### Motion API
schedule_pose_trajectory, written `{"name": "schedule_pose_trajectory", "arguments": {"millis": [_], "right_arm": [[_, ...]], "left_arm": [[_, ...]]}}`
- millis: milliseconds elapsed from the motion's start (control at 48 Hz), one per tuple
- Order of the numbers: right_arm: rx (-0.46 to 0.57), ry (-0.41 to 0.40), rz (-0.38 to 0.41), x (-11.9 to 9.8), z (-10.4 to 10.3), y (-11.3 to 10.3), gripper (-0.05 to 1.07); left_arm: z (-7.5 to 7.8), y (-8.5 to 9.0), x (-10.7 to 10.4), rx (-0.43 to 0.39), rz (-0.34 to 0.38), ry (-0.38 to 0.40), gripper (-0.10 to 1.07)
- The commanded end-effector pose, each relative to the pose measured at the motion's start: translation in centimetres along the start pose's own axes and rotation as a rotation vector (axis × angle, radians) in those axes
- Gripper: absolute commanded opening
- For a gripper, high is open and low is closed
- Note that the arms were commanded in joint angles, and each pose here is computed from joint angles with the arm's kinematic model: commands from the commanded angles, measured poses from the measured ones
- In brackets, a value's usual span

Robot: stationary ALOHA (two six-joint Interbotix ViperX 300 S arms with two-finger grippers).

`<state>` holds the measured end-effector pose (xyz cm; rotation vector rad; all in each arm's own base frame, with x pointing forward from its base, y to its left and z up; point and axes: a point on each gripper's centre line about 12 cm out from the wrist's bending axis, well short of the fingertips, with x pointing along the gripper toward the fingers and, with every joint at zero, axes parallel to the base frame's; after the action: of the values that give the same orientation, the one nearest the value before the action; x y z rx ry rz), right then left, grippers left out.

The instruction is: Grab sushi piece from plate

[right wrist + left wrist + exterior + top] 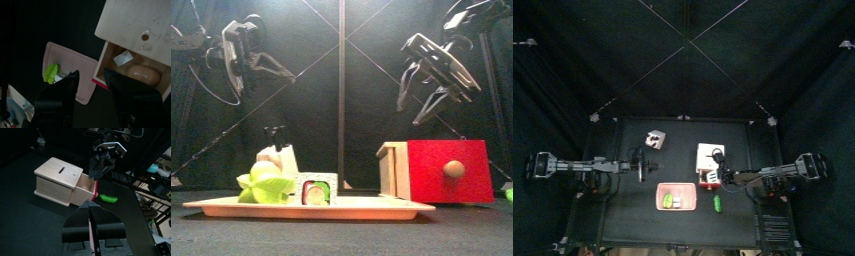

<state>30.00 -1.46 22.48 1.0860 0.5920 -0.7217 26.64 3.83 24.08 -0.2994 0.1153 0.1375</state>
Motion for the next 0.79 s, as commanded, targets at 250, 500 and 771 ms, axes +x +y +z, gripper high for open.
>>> {"name": "schedule_pose_trajectory", "arguments": {"millis": [250, 500, 771], "right_arm": [[0.114, 0.062, 0.013, 0.3, -0.5, 1.9, 0.8], [0.096, 0.073, 0.033, 1.5, -0.7, 4.9, 0.8], [0.051, 0.113, 0.028, 3.6, -3.1, 7.7, 0.8]], "left_arm": [[0.6, 0.0, 0.1, -0.001, 0.0, -0.019, 0.24], [0.5, 0.0, 0.1, -0.003, 0.001, -0.016, 0.24], [0.5, 0.0, 0.1, -0.003, 0.001, -0.016, 0.24]]}}
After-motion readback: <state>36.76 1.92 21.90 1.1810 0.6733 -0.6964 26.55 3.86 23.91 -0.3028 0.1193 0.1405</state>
